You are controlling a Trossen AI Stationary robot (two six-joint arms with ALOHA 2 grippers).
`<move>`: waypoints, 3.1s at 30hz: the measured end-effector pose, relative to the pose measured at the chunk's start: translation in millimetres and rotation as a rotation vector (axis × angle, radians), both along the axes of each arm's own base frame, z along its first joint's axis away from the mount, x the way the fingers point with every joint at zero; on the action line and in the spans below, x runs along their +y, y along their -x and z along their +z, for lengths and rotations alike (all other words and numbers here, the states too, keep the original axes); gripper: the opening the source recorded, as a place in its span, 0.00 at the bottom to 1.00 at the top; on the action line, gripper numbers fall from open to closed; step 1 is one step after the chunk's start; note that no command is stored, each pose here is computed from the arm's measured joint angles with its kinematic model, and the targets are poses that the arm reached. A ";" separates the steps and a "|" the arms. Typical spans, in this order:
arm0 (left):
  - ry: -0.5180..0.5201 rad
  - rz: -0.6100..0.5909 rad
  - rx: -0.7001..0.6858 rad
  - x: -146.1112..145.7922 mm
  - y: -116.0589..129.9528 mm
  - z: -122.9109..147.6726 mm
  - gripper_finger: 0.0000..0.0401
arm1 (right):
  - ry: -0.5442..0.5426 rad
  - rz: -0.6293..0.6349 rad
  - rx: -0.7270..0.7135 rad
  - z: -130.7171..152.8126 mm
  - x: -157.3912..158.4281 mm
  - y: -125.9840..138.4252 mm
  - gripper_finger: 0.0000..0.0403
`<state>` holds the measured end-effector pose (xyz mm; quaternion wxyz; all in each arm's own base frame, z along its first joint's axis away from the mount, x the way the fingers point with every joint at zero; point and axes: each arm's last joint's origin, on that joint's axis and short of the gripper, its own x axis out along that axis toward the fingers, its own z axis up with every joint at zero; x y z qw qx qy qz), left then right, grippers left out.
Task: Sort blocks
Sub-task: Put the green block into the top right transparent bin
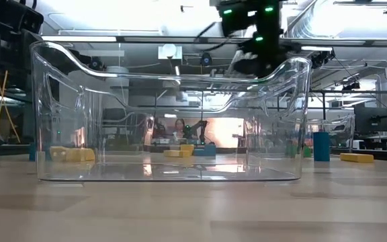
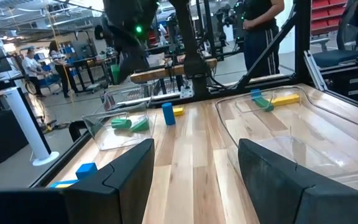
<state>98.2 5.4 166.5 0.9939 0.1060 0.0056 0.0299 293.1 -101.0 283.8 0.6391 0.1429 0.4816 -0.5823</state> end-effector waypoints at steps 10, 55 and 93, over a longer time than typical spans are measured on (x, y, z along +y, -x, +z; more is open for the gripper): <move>0.000 0.000 0.000 0.0 0.0 0.1 0.55 | -0.070 -0.052 -0.358 -16.2 -17.6 94.5 0.32; -0.048 0.000 -0.007 0.0 -0.1 0.7 0.55 | -0.866 0.533 -0.378 -46.2 209.1 93.0 0.52; 0.921 -0.109 -0.212 -0.3 -14.8 31.8 0.55 | -0.713 0.972 0.109 -142.5 274.9 83.4 0.44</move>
